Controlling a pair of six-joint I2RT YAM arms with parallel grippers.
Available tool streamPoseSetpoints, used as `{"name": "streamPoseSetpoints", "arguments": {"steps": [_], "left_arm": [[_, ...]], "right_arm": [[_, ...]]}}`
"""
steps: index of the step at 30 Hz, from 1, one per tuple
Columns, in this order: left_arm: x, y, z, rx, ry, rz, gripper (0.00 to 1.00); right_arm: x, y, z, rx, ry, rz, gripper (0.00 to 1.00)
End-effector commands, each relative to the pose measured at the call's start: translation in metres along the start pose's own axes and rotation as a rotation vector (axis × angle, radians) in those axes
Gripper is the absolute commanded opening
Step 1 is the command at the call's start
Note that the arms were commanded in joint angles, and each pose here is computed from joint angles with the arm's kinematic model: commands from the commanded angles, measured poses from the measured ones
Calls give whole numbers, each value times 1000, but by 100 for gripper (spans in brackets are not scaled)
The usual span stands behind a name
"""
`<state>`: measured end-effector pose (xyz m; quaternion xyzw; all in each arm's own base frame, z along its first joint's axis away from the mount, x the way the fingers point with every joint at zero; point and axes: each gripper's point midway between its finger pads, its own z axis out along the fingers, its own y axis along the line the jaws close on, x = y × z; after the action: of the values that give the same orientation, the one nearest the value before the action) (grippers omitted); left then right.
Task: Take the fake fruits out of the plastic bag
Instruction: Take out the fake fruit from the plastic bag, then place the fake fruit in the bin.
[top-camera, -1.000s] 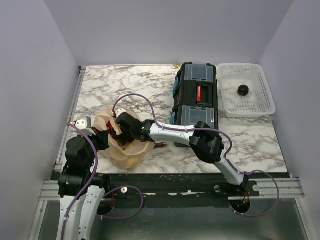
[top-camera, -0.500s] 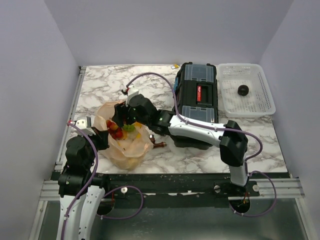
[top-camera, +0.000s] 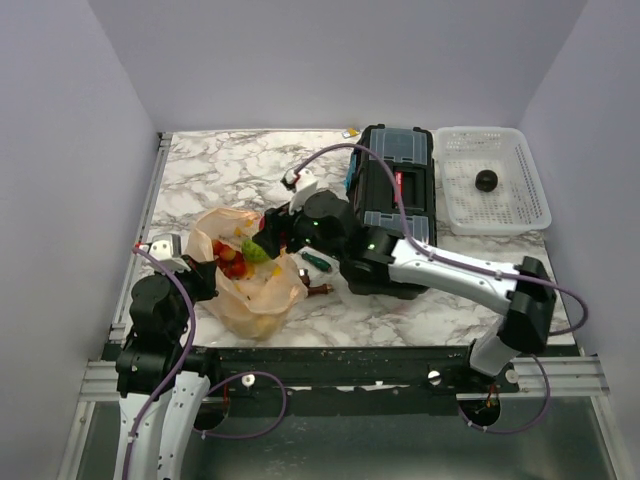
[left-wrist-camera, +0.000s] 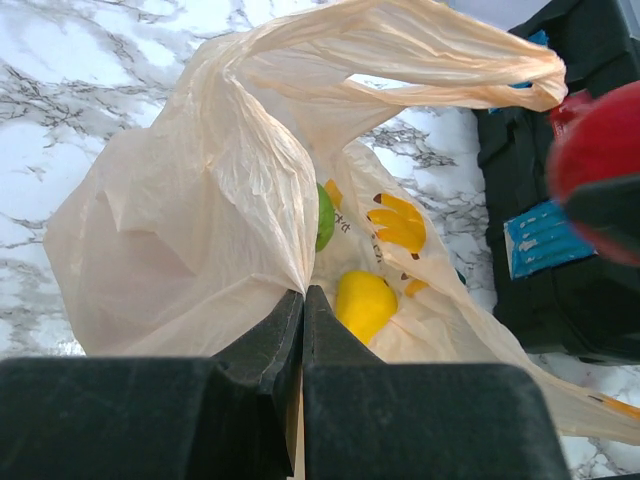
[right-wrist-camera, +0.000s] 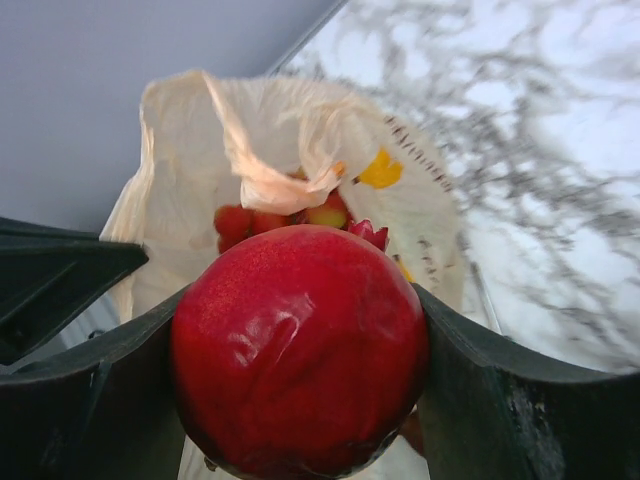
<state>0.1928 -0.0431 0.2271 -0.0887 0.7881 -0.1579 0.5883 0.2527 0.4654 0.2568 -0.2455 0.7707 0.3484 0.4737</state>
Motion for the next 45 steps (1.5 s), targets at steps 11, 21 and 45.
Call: {"name": "streamPoseSetpoints", "arguments": {"steps": [11, 21, 45], "left_arm": [[-4, -8, -1, 46, -21, 5, 0], [-5, -12, -3, 71, -29, 8, 0], [-4, 3, 2, -23, -14, -14, 0]], "right_arm": [[-112, -194, -209, 723, -496, 36, 1], [-83, -348, -287, 1106, -633, 316, 1], [84, -568, -214, 1486, -38, 675, 12]]}}
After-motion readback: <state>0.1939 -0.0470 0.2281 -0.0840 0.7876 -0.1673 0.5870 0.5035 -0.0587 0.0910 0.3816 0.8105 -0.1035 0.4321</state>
